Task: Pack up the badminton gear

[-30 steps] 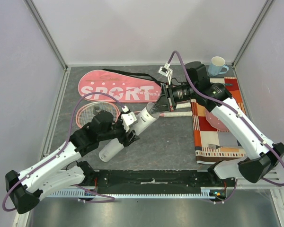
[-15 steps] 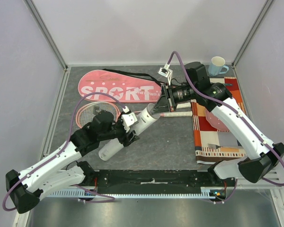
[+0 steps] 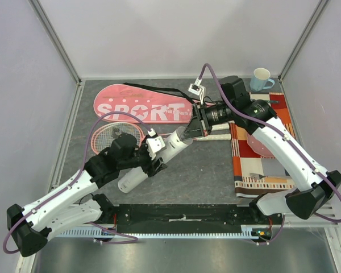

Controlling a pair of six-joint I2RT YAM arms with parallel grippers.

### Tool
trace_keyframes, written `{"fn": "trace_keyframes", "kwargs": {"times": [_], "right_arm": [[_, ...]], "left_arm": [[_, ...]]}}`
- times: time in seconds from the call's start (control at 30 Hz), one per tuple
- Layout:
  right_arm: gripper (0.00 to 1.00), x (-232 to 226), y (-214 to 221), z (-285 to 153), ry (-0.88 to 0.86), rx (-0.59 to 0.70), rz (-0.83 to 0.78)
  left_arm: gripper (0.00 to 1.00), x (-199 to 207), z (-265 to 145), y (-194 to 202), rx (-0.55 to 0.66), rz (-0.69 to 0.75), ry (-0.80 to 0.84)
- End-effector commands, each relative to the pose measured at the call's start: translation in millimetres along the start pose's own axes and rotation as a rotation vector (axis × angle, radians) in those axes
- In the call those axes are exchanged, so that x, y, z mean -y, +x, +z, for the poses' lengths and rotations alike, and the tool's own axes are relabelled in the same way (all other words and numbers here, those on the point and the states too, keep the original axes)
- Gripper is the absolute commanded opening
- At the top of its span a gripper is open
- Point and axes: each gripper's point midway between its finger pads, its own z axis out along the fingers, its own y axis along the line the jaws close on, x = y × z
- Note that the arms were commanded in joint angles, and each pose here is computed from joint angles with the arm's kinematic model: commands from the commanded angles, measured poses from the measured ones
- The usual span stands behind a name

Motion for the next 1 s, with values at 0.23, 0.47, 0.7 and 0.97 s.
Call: {"fn": "trace_keyframes", "kwargs": {"times": [0.23, 0.47, 0.7, 0.97], "right_arm": [[0.00, -1, 3, 6, -0.009, -0.027, -0.006], [0.20, 0, 0, 6, -0.002, -0.020, -0.014], [0.27, 1, -2, 6, 0.007, -0.014, -0.019], [0.34, 0, -23, -5, 0.039, 0.059, -0.044]], "left_arm": [[0.16, -4, -4, -28, 0.091, 0.062, -0.011], [0.16, -4, -3, -28, 0.090, 0.060, -0.011], [0.16, -3, -4, -28, 0.094, 0.060, -0.012], [0.16, -3, -5, -27, 0.094, 0.056, -0.012]]}}
